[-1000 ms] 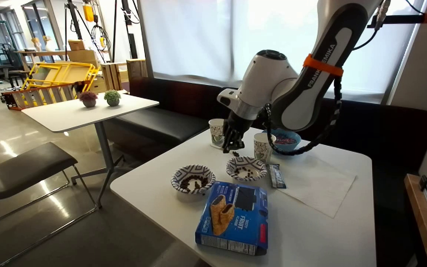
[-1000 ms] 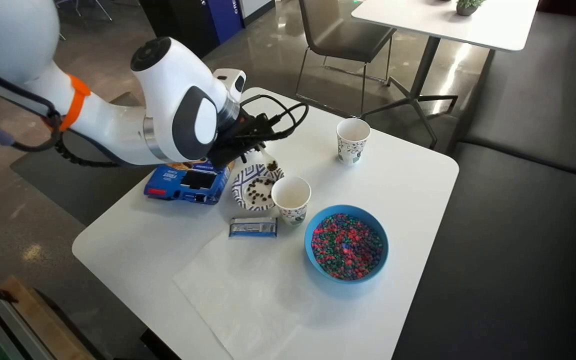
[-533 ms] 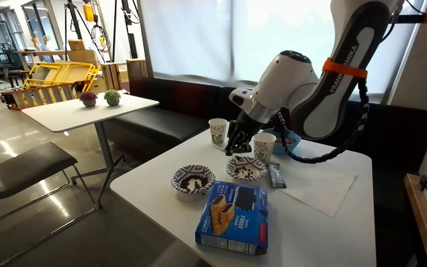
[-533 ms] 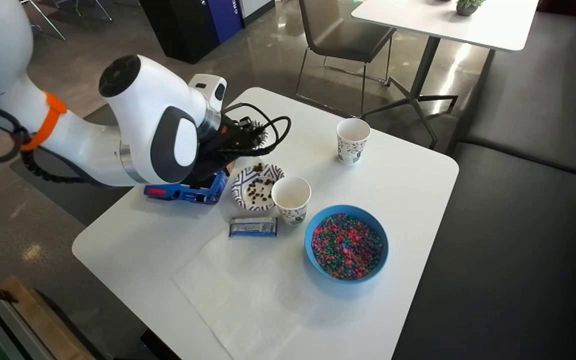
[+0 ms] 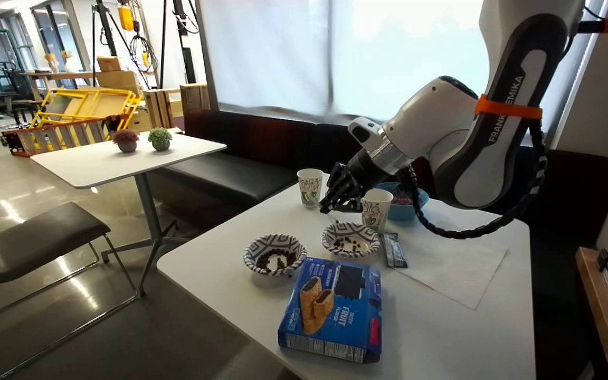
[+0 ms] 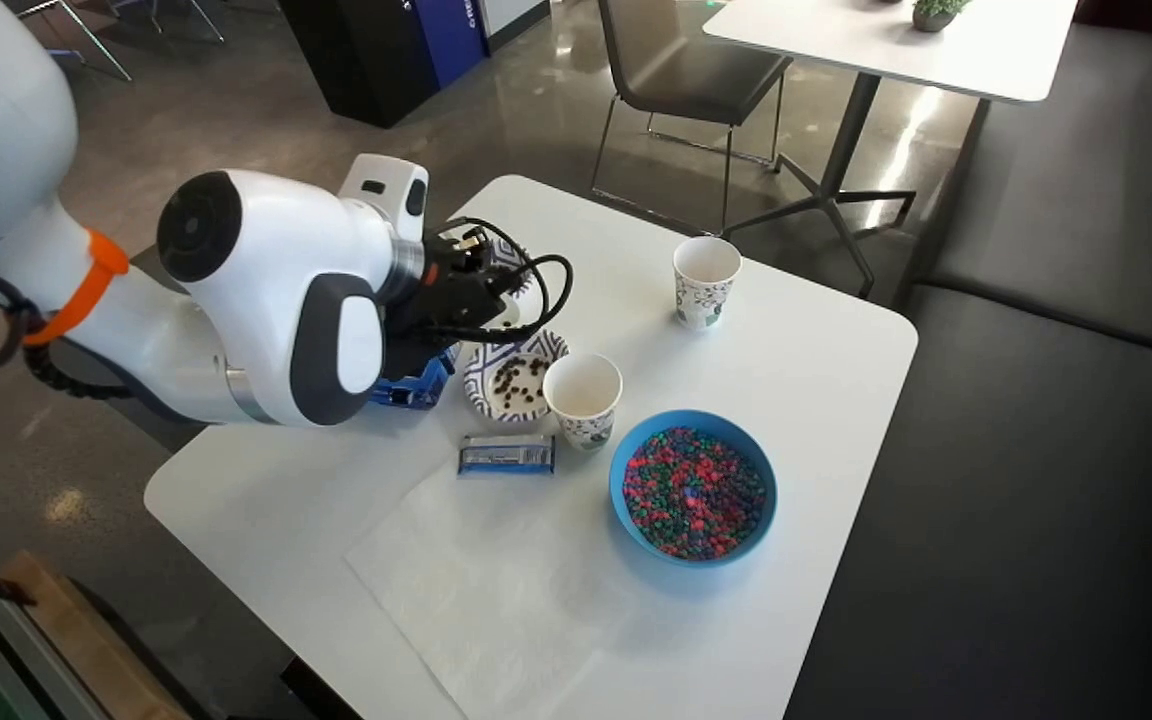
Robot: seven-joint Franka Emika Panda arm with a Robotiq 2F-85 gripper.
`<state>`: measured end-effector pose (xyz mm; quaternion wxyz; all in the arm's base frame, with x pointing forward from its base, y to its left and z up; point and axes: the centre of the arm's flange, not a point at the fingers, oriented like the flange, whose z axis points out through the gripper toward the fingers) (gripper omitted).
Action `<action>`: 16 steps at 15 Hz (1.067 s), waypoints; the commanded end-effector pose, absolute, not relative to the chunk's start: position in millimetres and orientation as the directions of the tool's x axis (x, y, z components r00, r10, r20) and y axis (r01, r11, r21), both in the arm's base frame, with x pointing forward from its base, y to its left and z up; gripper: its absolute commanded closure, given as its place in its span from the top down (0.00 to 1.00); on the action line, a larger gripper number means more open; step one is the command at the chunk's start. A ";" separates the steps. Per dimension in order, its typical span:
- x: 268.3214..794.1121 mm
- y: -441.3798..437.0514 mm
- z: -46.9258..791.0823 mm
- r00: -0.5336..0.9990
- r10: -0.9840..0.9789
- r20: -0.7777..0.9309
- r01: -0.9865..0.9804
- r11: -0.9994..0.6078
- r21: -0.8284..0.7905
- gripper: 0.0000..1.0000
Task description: Use the spoon to move some of the brown objects from the left plate to the right plate
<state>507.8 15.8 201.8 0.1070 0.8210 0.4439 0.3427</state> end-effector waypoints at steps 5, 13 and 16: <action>496.4 5.4 198.2 0.329 0.808 0.489 0.653 -0.569 0.499 0.03; 499.1 18.1 216.2 0.458 0.844 0.281 0.726 -0.537 0.431 0.03; 502.9 19.5 223.5 0.533 0.833 0.146 0.760 -0.547 0.350 0.03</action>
